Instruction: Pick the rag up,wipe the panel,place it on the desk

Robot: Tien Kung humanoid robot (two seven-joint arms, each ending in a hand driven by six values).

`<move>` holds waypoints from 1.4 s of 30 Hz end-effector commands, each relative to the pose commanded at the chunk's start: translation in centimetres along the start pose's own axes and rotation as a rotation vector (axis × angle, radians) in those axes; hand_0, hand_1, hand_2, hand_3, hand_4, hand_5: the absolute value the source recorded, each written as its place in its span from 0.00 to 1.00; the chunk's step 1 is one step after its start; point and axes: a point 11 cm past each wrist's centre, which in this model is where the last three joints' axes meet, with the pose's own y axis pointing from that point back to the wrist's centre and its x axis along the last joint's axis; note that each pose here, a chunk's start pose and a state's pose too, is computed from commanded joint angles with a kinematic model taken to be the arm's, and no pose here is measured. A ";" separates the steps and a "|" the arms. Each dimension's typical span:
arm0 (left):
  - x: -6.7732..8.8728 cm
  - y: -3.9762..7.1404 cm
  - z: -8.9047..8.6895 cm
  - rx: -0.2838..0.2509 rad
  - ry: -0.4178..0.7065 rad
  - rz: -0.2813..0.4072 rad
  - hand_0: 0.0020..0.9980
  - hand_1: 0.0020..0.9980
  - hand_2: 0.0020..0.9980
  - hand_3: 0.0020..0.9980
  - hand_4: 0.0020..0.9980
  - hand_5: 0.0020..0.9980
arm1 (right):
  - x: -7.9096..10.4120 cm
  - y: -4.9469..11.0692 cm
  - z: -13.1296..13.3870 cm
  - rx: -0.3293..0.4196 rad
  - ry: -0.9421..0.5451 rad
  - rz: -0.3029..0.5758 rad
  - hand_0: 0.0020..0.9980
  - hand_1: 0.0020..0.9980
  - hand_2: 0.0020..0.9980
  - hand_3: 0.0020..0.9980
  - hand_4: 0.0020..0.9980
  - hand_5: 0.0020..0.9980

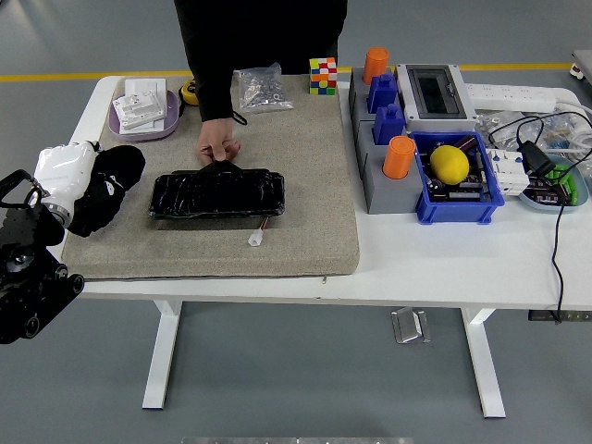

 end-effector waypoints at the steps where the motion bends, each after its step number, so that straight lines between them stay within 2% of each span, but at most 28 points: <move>1: -0.2 0.0 -0.1 0.003 0.001 -0.004 0.22 0.17 0.53 0.44 0.37 0.00 | 0.0 0.0 0.0 -0.001 0.001 0.000 0.75 0.68 0.71 0.60 0.95 0.59; 4: -0.5 0.1 -0.3 0.006 0.005 -0.012 0.22 0.17 0.53 0.44 0.37 0.00 | -0.1 0.0 0.0 -0.002 0.002 0.000 0.75 0.68 0.71 0.60 0.95 0.59; 5: -0.6 0.2 -0.3 0.006 0.009 -0.015 0.25 0.25 0.53 0.47 0.34 0.00 | -0.1 0.0 0.0 -0.002 0.003 -0.001 0.75 0.68 0.71 0.59 0.95 0.59; 10: -1.4 0.5 -0.3 0.010 0.023 -0.043 0.25 0.25 0.53 0.47 0.34 0.00 | -0.3 -0.1 0.0 -0.002 0.005 -0.002 0.75 0.68 0.71 0.59 0.95 0.59; 11: -1.5 0.5 -0.3 0.010 0.025 -0.045 0.28 0.33 0.55 0.51 0.28 0.00 | -0.3 -0.1 0.1 -0.002 0.005 -0.002 0.75 0.68 0.71 0.60 0.95 0.59; 16: -1.9 0.7 -0.3 0.013 0.025 -0.062 0.28 0.33 0.55 0.51 0.28 0.00 | -0.4 -0.1 0.1 -0.004 0.006 -0.003 0.75 0.68 0.71 0.60 0.95 0.59; 17: -2.0 0.7 -0.4 0.015 0.025 -0.068 0.30 0.40 0.57 0.53 0.33 0.00 | -0.4 -0.1 0.1 -0.004 0.006 -0.002 0.75 0.68 0.71 0.60 0.95 0.59; 22: -2.3 0.8 -0.3 0.015 0.026 -0.082 0.30 0.40 0.57 0.53 0.33 0.00 | -0.4 -0.1 0.1 -0.006 0.007 -0.002 0.75 0.68 0.71 0.60 0.95 0.59; 23: -2.3 0.8 -0.3 0.014 0.032 -0.084 0.33 0.47 0.59 0.54 0.54 0.08 | -0.4 -0.1 0.2 -0.006 0.007 -0.001 0.75 0.68 0.71 0.60 0.95 0.59; 28: -2.3 0.8 -0.2 0.017 0.044 -0.094 0.33 0.47 0.59 0.54 0.54 0.08 | -0.5 -0.1 0.2 -0.007 0.010 -0.002 0.75 0.68 0.71 0.60 0.95 0.59; 29: -2.2 0.8 -0.3 0.017 0.045 -0.096 0.34 0.51 0.64 0.54 0.70 0.18 | -0.5 -0.1 0.2 -0.007 0.010 -0.002 0.75 0.68 0.71 0.60 0.95 0.59; 34: -1.9 0.6 -0.2 0.013 0.058 -0.095 0.34 0.51 0.64 0.54 0.70 0.18 | -0.5 -0.1 0.1 -0.007 0.011 -0.002 0.75 0.68 0.71 0.60 0.95 0.59; 35: -1.8 0.6 -0.1 0.012 0.062 -0.097 0.35 0.60 0.75 0.58 0.82 0.32 | -0.5 -0.1 0.1 -0.007 0.011 -0.001 0.75 0.68 0.71 0.60 0.95 0.59; 40: -1.4 0.4 0.0 0.000 0.072 -0.094 0.35 0.60 0.75 0.58 0.82 0.32 | -0.5 -0.1 0.0 -0.006 0.013 0.000 0.75 0.68 0.71 0.60 0.95 0.59; 41: -1.2 0.4 0.0 0.000 0.073 -0.094 0.36 0.64 0.76 0.61 0.84 0.39 | -0.5 -0.1 0.1 -0.006 0.012 -0.001 0.75 0.68 0.71 0.60 0.95 0.59; 42: -1.1 0.4 -0.1 0.001 0.074 -0.093 0.36 0.64 0.76 0.61 0.84 0.39 | -0.5 -0.1 0.1 -0.006 0.013 -0.001 0.75 0.68 0.71 0.60 0.95 0.59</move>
